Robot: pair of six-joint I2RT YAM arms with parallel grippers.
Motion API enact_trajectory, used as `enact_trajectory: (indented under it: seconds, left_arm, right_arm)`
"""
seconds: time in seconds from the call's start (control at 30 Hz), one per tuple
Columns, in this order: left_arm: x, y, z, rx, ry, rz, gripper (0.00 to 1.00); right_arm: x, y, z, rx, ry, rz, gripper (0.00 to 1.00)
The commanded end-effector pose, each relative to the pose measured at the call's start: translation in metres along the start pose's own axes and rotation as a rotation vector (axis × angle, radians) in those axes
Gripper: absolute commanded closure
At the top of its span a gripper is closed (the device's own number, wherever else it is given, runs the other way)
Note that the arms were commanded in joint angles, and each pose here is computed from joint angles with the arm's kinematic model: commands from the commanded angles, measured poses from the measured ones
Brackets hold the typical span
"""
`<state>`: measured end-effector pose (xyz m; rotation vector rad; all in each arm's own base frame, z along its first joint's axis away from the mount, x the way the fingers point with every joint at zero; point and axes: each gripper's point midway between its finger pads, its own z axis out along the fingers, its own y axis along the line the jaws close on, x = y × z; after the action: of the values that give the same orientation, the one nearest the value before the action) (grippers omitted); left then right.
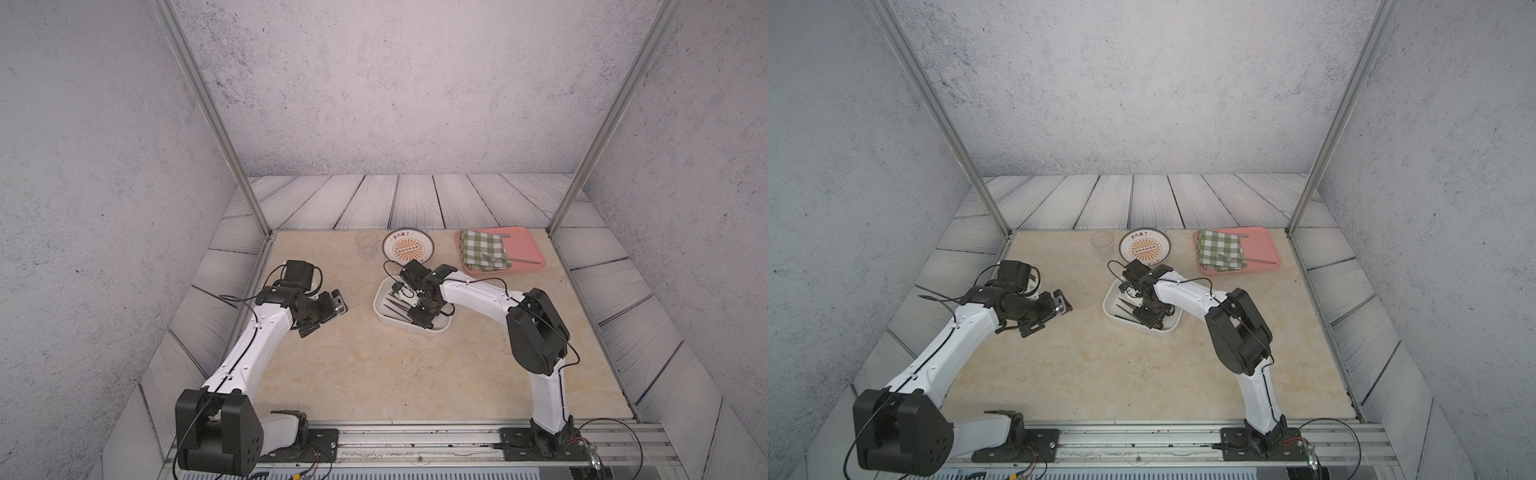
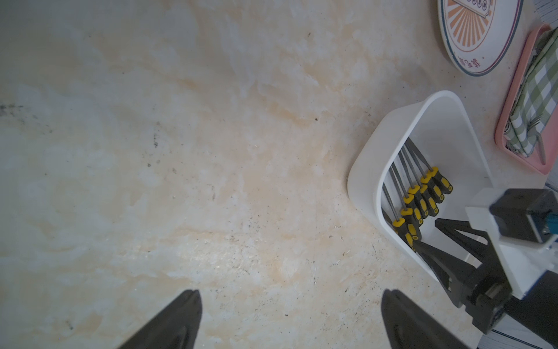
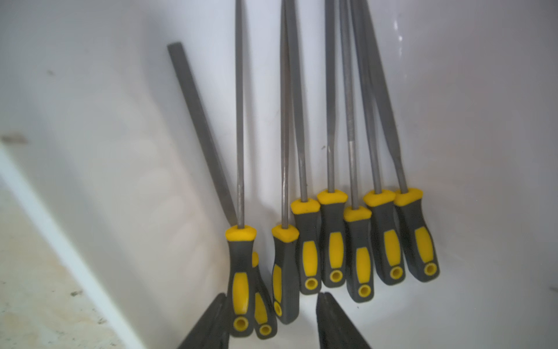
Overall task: Put the file tool into the storage box
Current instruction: Place the file tool in the storage box.
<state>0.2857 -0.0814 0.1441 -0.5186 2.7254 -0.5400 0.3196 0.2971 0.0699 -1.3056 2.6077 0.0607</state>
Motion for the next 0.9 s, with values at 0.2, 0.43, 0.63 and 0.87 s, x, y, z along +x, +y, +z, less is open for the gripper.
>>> enact_trajectory:
  seconds: [0.2,0.43,0.63,0.87]
  left_arm:
    - [-0.033,-0.028,-0.041,0.148,-0.314,0.128,0.02]
    - [-0.057,-0.006,-0.070,0.040,-0.617,0.215,0.01]
    - [-0.072,0.019,-0.062,-0.105,-0.772,0.336,0.02]
    - [-0.091,0.035,-0.030,-0.194,-0.862,0.389,0.02]
  right_arm:
    - [-0.022,-0.029,-0.103,0.153,-0.331,0.238,0.02]
    - [0.014,-0.094,-0.160,0.350,-0.562,0.543,0.01]
    - [0.068,-0.142,-0.171,0.430,-0.654,0.680,0.01]
    - [0.150,-0.195,-0.139,0.570,-0.544,0.813,0.01]
